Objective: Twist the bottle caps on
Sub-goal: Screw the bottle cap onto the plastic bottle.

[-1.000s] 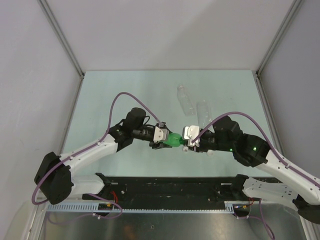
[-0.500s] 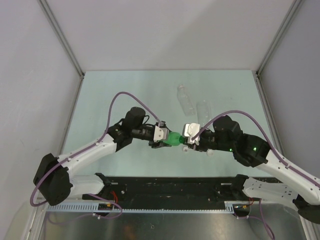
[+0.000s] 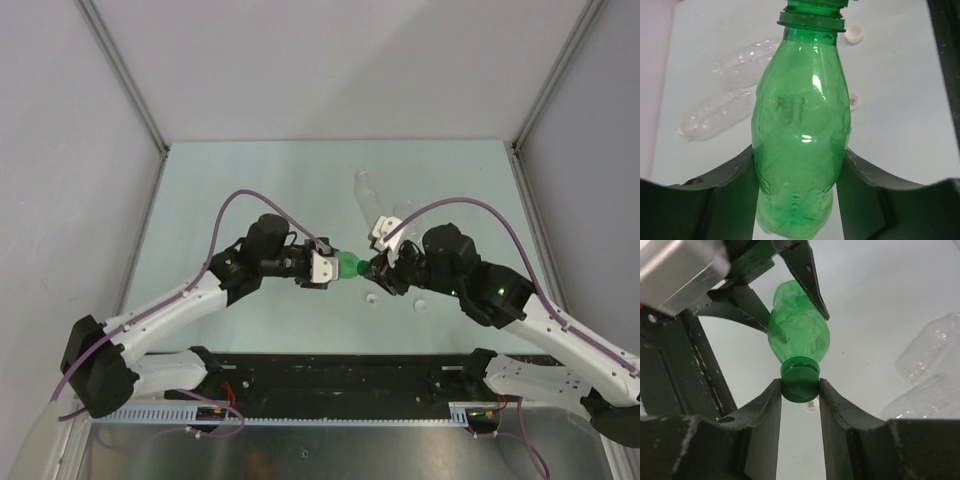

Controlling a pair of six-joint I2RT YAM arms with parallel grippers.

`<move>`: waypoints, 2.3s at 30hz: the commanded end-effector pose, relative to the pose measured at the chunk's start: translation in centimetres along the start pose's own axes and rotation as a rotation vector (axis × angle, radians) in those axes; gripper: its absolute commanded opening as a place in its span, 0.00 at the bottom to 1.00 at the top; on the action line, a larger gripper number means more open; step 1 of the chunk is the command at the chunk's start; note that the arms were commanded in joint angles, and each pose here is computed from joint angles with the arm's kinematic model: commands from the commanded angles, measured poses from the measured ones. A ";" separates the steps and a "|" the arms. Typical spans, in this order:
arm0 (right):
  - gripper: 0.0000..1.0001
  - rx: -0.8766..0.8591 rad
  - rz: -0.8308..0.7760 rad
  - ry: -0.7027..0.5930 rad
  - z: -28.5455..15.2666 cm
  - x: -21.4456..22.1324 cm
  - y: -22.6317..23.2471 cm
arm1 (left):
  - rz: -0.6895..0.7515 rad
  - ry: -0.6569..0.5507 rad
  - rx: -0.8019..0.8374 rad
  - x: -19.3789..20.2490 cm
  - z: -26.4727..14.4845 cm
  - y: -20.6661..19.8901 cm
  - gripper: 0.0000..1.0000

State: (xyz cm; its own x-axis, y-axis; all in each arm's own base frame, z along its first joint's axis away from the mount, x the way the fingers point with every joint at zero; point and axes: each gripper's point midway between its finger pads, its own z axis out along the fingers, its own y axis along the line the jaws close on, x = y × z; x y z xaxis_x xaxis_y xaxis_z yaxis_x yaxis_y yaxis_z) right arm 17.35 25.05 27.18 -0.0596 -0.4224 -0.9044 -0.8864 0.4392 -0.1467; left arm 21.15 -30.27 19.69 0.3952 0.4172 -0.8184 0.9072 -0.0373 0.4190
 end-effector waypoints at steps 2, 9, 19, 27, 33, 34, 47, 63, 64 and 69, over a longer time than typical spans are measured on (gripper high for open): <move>0.00 -0.019 0.267 -0.045 0.4 -1.3 0.0 | 0.234 -0.119 -0.172 -6.9 -1.8 3.9 0.00; 0.00 0.044 0.583 -0.081 0.9 -1.9 -2.3 | 0.241 -0.077 -0.245 -7.5 -1.2 5.0 0.00; 0.00 0.175 0.945 -0.080 1.5 -1.2 -4.4 | 0.221 -0.091 -0.418 -8.2 -1.1 7.5 0.00; 0.00 0.281 1.248 -0.144 2.5 -1.6 -6.2 | 0.200 -0.095 -0.502 -8.5 -0.3 8.2 0.00; 0.00 0.341 1.405 -0.178 2.9 -1.6 -7.0 | 0.146 -0.040 -0.549 -6.7 1.0 8.7 0.00; 0.00 0.360 1.424 -0.189 2.8 -1.5 -7.2 | 0.137 -0.032 -0.554 -6.4 1.2 8.7 0.00; 0.55 0.393 1.382 -0.299 1.0 -3.1 -8.6 | 0.017 -0.019 -0.477 -2.7 3.1 5.9 0.00; 0.99 0.338 0.762 -0.443 -6.7 -7.0 -7.8 | -0.229 -0.165 -0.275 -1.4 2.0 2.3 0.00; 0.99 0.339 0.665 -0.431 -6.9 -7.0 -7.8 | -0.252 -0.205 -0.231 -1.9 1.6 2.0 0.00; 0.99 -0.070 -0.116 -0.402 -7.1 -7.8 -0.8 | -0.222 -0.374 0.031 -5.0 -0.2 -1.9 0.00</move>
State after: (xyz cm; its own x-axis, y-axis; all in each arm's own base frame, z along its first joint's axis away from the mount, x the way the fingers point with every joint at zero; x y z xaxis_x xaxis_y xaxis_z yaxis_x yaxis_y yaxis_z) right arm 20.38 19.96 36.71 -0.2856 0.2464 -0.9261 -0.6159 0.6932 0.3744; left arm 23.71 -31.50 20.26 0.1933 0.2466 -0.9497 0.9221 0.2850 0.2617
